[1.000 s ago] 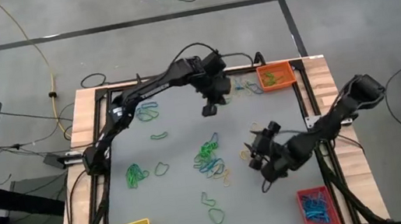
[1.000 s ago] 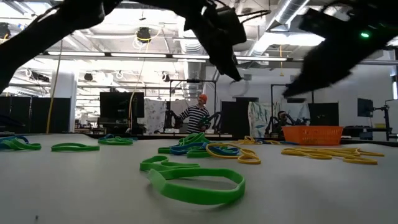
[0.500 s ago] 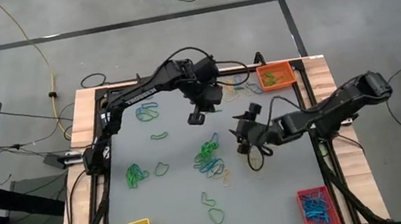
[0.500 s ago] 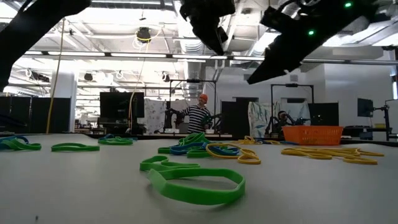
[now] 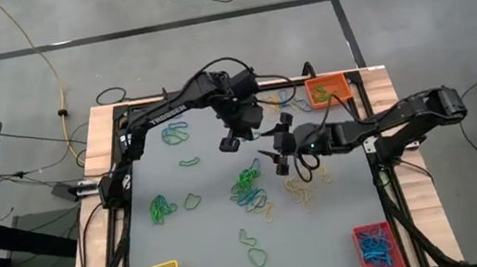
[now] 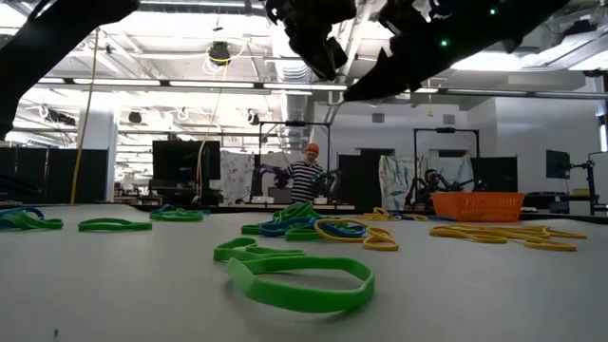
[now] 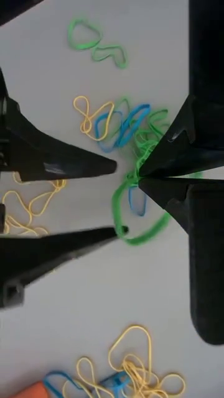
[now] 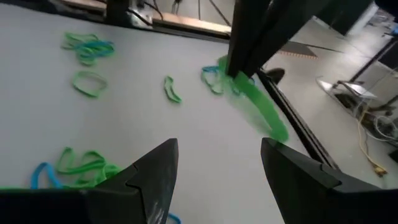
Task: Sort rubber bands into baskets
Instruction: Put the green rubber band into the orange bin
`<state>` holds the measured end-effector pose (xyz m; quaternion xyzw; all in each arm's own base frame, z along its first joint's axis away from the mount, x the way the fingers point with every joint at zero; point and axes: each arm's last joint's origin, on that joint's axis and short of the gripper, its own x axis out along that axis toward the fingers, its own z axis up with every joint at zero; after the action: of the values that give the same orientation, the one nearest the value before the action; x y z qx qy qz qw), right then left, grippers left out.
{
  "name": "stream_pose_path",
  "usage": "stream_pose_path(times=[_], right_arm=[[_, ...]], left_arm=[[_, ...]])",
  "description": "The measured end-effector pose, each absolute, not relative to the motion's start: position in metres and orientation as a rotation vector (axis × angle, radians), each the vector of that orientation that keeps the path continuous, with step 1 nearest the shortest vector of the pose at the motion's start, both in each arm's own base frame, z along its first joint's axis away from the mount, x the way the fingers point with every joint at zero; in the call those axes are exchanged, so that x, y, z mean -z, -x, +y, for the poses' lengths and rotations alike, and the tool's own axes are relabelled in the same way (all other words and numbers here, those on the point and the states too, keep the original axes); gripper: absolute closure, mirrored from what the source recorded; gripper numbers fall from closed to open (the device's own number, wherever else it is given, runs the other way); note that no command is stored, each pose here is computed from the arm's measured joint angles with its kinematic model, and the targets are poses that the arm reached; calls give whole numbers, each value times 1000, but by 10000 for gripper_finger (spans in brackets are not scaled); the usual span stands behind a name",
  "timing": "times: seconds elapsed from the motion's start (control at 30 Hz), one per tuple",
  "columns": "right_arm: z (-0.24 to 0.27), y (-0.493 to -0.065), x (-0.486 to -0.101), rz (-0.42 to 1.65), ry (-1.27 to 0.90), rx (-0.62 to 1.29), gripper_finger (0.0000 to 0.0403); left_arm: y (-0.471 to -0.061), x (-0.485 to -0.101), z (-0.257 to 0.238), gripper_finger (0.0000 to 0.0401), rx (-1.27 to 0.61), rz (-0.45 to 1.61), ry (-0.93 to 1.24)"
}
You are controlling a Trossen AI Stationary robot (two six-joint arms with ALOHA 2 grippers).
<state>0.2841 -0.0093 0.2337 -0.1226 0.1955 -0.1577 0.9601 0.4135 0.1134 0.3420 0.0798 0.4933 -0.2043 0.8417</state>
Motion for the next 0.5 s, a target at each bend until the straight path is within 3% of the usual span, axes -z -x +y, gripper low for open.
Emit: stream_pose_path(times=[0.2,0.5], right_arm=[[-12,-286,-239,344,257,303,161],[-12,-285,-237,364,263,312,237]], left_arm=[[-414,-342,112,401,458,1024,-153],[-414,-341,105,401,461,1057,-147]])
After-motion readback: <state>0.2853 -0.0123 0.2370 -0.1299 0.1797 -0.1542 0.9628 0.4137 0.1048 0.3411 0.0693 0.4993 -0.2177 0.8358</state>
